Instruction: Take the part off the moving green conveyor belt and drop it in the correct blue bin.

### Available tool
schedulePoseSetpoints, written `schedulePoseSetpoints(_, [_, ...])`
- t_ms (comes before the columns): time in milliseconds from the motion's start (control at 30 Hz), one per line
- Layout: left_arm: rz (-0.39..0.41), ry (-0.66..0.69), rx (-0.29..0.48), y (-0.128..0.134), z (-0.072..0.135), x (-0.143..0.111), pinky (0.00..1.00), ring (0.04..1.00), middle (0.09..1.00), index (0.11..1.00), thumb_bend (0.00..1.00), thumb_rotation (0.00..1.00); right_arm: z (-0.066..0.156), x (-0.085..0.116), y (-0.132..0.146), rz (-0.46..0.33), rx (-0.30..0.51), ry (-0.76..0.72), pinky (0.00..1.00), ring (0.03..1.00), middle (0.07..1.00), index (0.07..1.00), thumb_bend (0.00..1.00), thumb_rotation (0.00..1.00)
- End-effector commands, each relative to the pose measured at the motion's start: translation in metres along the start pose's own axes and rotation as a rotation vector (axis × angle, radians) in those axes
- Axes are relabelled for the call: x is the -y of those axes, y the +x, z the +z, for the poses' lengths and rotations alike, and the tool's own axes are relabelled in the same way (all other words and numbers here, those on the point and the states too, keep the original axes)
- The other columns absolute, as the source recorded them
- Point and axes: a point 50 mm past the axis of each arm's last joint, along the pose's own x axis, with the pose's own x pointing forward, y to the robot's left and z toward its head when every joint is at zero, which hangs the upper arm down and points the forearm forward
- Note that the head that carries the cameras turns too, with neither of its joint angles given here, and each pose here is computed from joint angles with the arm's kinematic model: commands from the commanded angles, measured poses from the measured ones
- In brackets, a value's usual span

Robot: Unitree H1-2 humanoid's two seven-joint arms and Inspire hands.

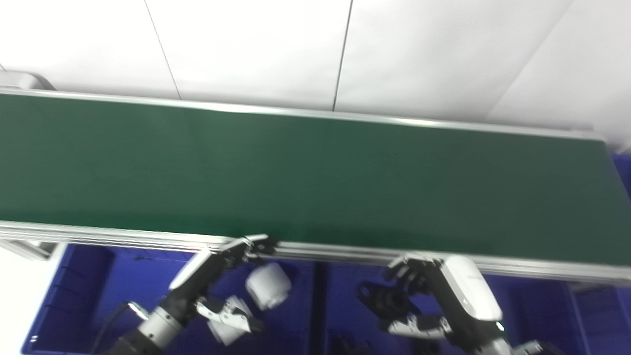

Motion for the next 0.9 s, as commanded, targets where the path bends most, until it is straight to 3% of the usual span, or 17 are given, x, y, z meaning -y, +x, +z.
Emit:
schedulePoseSetpoints(0, [-0.003,0.032,0.049,0.001,0.009,-0.009,0.74,0.818,0.849,0.829,0.87,0.3,0.0,0.001,0.002,-0.028,0.053,-0.034,0.34,0.439,0.495,0.484,0.52,0.0])
schedulePoseSetpoints(233, [-0.01,0.006,0.045,0.005,0.015,-0.018,0.73,0.803,0.845,0.841,0.86,0.27,-0.014,-0.013,0.013,0.033,0.029,-0.081,0.36,0.465,0.49,0.491,0.52,0.0])
schedulePoseSetpoints(400, [-0.009,0.01,0.049,0.007,0.018,-0.023,0.72,0.788,0.842,0.836,0.86,0.26,-0.024,-0.021,0.027,0.03,0.014,-0.111,0.33,0.417,0.473,0.505,0.52,0.0])
schedulePoseSetpoints(633, [-0.008,-0.003,0.049,0.005,0.021,-0.026,0.72,0.787,0.846,0.839,0.86,0.27,-0.032,-0.029,0.04,0.053,-0.04,-0.115,0.41,0.521,0.488,0.5,0.52,0.0])
schedulePoseSetpoints(733, [-0.009,0.003,0.05,0.005,0.022,-0.027,0.71,0.781,0.843,0.841,0.86,0.28,-0.034,-0.031,0.041,0.105,-0.059,-0.115,0.49,0.591,0.511,0.479,0.52,0.0])
schedulePoseSetpoints(767, [-0.01,0.002,0.048,0.004,0.022,-0.027,0.71,0.78,0.84,0.841,0.86,0.28,-0.034,-0.031,0.041,0.123,-0.062,-0.117,0.55,0.642,0.637,0.492,0.51,0.1])
schedulePoseSetpoints(867, [-0.011,-0.006,0.05,0.004,0.024,-0.027,0.71,0.781,0.842,0.84,0.87,0.29,-0.033,-0.029,0.04,0.2,-0.079,-0.13,0.62,0.691,0.711,0.498,0.5,0.15])
